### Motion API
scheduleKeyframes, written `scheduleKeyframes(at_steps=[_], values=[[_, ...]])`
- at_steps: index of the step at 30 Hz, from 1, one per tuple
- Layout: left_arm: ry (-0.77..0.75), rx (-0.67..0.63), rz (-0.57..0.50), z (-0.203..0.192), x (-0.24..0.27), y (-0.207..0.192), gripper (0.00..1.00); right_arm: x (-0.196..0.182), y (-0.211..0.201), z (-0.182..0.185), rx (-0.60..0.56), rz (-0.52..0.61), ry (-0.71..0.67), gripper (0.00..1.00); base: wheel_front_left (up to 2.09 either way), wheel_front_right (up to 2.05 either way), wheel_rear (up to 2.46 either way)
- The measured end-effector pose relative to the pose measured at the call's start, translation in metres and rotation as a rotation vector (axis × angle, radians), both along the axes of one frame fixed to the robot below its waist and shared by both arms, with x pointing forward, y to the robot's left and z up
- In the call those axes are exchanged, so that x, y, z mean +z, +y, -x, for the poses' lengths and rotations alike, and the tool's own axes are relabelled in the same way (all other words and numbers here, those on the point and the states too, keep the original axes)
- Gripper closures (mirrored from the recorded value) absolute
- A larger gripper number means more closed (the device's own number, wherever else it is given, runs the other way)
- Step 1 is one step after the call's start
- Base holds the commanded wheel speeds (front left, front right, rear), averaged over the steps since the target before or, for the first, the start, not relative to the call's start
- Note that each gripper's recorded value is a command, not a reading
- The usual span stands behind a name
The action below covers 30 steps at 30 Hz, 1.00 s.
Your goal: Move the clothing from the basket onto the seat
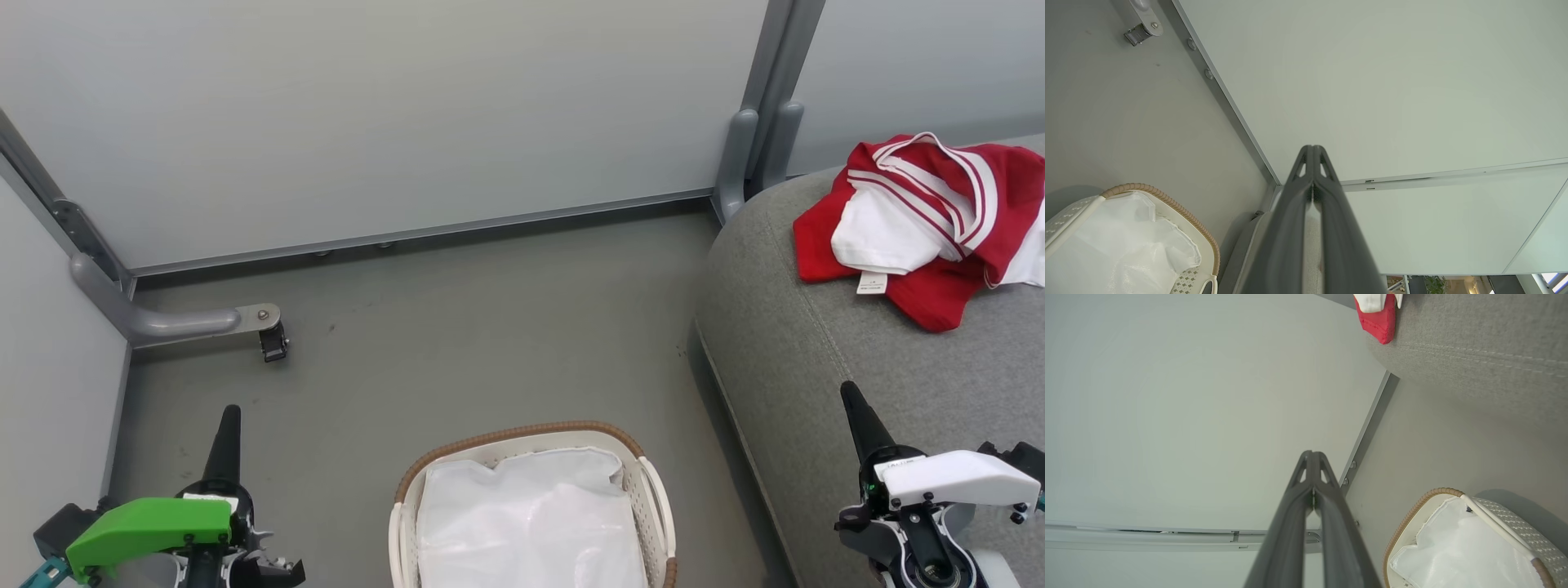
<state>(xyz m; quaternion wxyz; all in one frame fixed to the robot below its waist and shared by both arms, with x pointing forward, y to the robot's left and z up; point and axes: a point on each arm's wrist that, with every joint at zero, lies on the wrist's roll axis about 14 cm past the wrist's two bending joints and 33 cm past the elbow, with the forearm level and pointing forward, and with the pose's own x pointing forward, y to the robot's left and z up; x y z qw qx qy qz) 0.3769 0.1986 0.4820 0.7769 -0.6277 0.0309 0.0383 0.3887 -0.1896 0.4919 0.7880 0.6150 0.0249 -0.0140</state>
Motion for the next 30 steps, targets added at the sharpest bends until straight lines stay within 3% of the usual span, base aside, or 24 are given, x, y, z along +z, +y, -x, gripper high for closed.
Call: scheduleKeyframes(at_steps=[30], values=[[-0.072, -0.007, 0.191, -0.009, 0.018, 0.001, 1.0, 0.011, -0.008, 0.001, -0.015, -0.222, -0.039, 1.0, 0.0, 0.0, 0.0]])
